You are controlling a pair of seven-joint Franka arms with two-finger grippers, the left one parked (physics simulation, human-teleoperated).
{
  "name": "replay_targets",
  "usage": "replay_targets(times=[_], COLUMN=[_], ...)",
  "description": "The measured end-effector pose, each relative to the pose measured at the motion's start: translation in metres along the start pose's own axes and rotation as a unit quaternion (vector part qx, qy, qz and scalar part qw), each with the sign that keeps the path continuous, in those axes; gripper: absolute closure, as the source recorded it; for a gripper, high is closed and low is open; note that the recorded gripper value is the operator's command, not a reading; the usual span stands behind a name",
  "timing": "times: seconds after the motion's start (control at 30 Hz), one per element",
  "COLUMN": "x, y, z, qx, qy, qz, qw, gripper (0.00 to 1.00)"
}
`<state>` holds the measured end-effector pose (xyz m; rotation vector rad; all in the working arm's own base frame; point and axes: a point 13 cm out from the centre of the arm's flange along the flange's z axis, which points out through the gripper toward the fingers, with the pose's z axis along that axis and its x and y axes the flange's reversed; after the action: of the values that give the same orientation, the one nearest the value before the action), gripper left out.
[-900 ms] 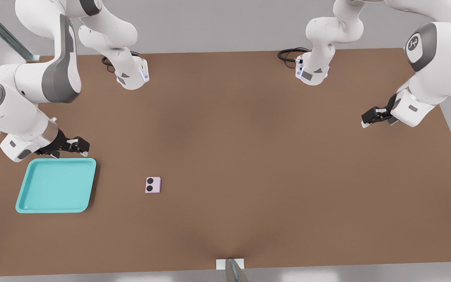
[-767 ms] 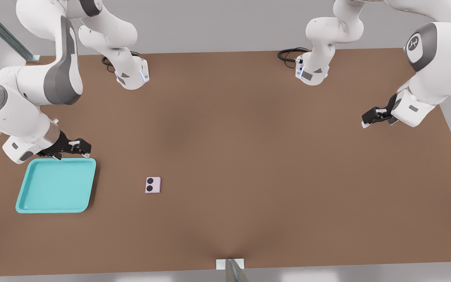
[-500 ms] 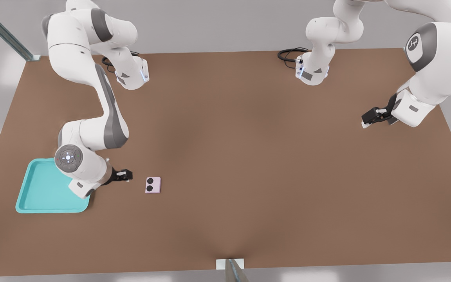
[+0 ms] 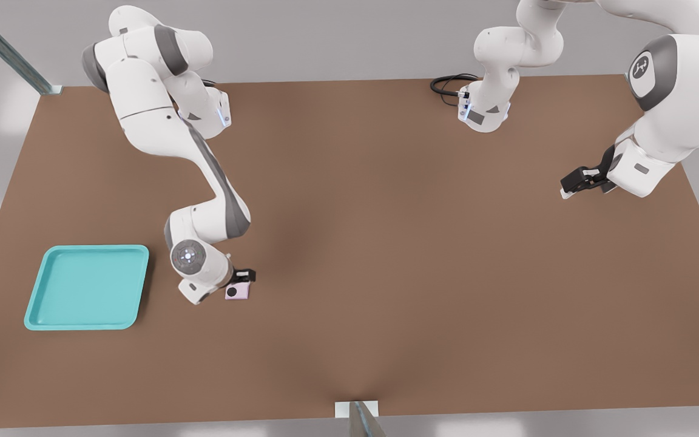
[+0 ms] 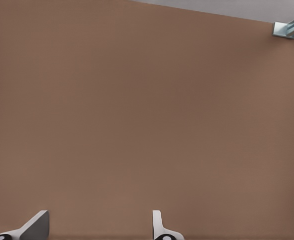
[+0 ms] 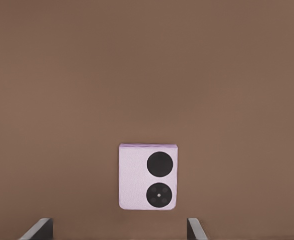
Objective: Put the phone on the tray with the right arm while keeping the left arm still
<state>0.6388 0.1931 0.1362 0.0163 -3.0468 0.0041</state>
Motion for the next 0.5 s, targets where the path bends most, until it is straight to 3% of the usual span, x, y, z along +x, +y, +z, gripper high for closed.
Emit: replay_targets(times=[0.33, 0.5], x=[-0.005, -0.011], y=[-0.027, -0.030], z=[0.046, 0.049], qx=[-0.044, -0.061], qy=[-0.011, -0.035], qz=[0.048, 0.042], qw=[0.998, 0.997], gripper=[0.00, 0.00])
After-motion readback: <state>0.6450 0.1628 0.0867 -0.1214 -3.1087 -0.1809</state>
